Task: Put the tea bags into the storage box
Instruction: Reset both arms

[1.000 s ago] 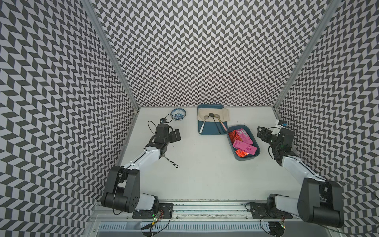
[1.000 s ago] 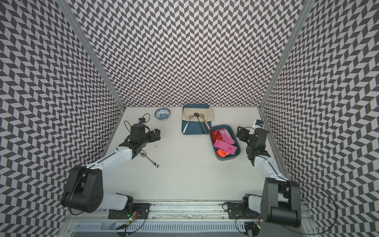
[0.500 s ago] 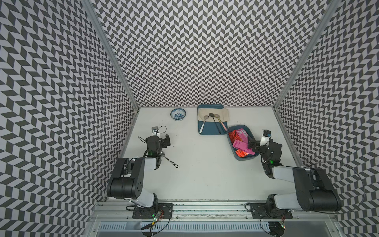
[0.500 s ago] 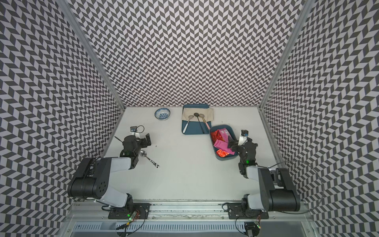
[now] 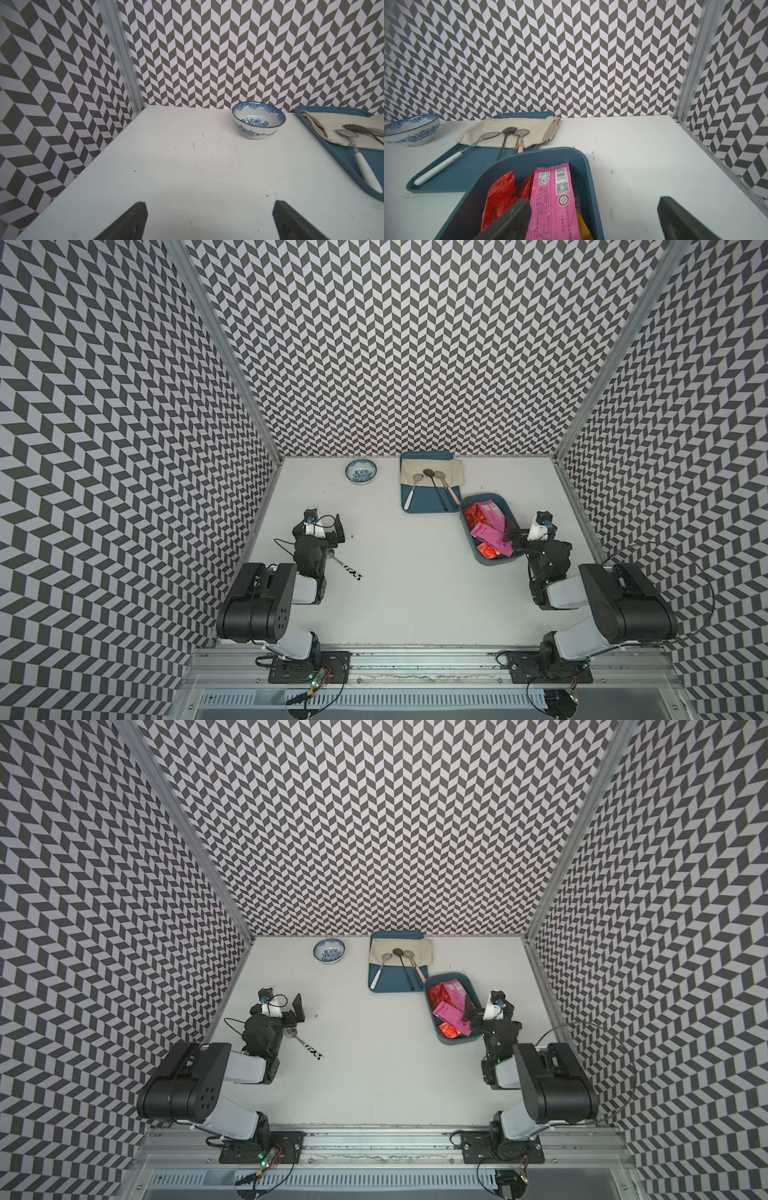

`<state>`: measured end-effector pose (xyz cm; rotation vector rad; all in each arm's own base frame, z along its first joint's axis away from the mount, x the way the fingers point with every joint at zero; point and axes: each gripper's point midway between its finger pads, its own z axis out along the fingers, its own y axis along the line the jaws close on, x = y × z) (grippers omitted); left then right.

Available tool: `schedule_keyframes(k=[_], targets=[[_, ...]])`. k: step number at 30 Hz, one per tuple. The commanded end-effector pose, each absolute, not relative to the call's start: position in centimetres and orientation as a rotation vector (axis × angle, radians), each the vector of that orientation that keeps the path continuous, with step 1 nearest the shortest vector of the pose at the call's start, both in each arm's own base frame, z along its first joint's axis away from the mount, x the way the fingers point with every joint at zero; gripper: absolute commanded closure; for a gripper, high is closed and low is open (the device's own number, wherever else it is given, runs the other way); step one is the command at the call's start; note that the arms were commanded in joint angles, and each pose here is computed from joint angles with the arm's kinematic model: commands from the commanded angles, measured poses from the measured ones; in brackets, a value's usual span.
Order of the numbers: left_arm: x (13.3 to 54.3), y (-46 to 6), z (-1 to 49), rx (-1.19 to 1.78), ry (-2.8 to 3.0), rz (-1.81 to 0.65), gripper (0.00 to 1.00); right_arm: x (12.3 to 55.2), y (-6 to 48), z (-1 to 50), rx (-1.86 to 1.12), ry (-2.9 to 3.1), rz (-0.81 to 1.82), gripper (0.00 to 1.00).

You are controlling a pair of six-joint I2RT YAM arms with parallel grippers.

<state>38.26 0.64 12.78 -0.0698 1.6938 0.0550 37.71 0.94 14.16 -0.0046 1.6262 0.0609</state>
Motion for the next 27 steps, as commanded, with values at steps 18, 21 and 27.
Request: schedule_keyframes(k=[18,21,27], targets=[[38.52,0.61,14.3,-0.061,1.637,0.051,0.0,38.7,1.32,15.26,-0.031,1.605,0.062,0.01],[38.52,0.63,14.3,-0.061,1.637,0.05,0.0,38.8,1.42,15.09,-0.037,1.612,0.065,0.01],[38.48,0.63,14.27,-0.061,1.637,0.051,0.0,38.74,1.39,15.21,-0.035,1.609,0.064,0.01]])
